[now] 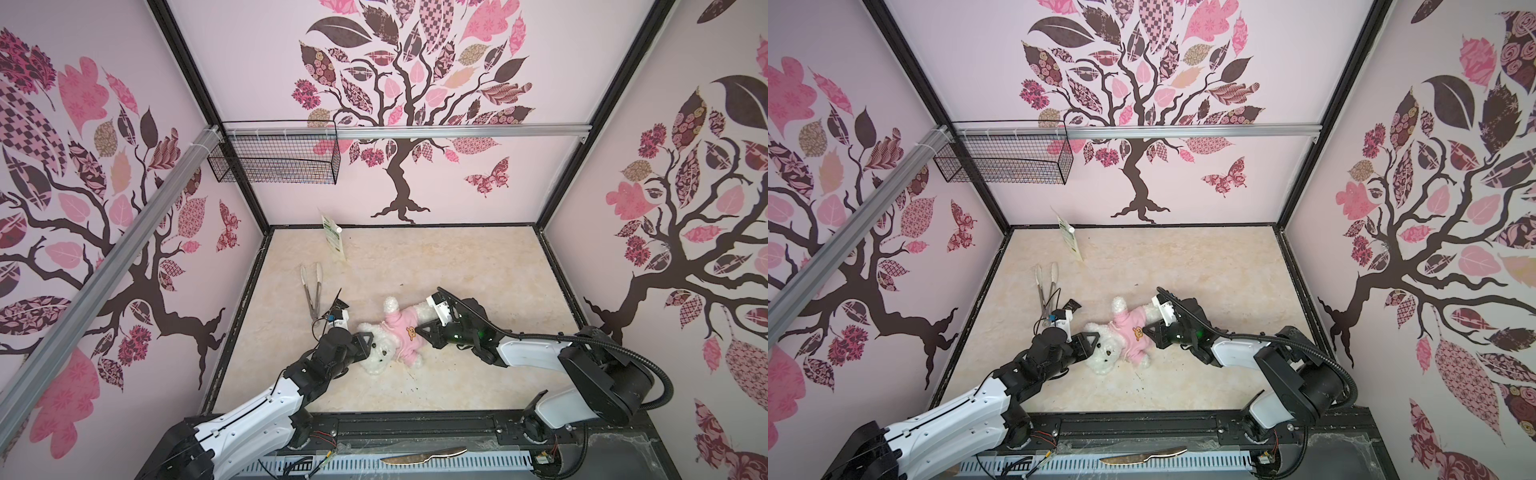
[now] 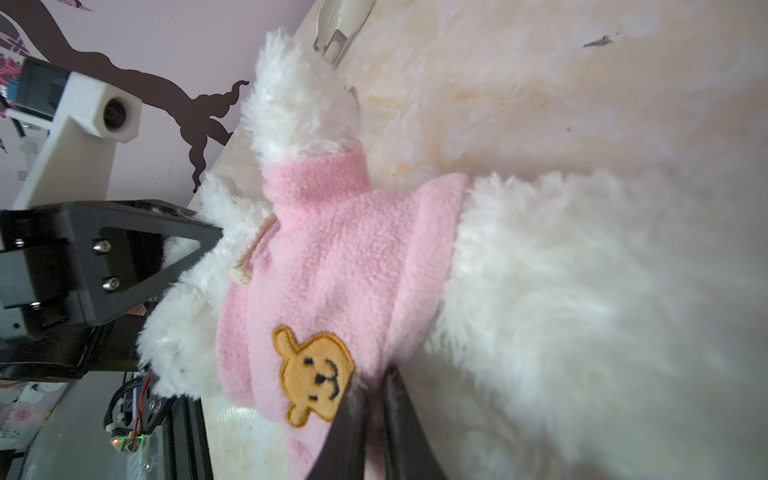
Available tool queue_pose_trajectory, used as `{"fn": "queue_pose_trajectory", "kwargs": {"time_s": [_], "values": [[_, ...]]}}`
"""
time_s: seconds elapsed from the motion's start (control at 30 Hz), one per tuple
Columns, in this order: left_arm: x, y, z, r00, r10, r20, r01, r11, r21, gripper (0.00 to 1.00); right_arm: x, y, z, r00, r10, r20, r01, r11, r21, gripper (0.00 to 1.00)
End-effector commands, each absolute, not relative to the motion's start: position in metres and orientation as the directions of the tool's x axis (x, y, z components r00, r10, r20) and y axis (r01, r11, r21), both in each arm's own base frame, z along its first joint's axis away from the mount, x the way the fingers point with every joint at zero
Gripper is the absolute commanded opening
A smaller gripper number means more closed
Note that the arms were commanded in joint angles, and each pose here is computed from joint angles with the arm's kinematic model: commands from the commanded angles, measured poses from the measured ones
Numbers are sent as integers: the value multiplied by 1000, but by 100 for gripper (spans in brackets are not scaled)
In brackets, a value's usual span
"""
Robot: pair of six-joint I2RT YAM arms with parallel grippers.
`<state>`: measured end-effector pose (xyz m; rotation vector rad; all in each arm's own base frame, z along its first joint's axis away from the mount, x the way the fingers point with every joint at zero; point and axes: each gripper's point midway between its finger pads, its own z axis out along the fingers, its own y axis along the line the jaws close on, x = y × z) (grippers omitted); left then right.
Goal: Dress the teddy bear
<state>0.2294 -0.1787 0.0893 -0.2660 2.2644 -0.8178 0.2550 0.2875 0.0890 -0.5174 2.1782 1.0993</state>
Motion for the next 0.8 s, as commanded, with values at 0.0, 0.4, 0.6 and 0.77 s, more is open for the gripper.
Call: {"fn": "queue_pose_trajectory", "kwargs": {"time_s": [0.0, 0.4, 0.6, 0.77], "values": [[233, -182, 90, -717, -415, -560, 61, 763, -644, 12, 263, 278, 92, -693, -57, -719, -588, 623, 516, 8], [241, -186, 112, -769, -304, -562, 165, 755, -634, 0, 273, 239, 129, -652, 37, -757, -581, 617, 530, 18], [240, -226, 136, -835, -151, -529, 300, 681, -668, 0, 259, 238, 154, -576, 44, -816, -639, 598, 483, 30], [267, -234, 133, -843, -69, -534, 314, 742, -592, 10, 259, 237, 146, -586, 41, -810, -620, 621, 480, 31]]}}
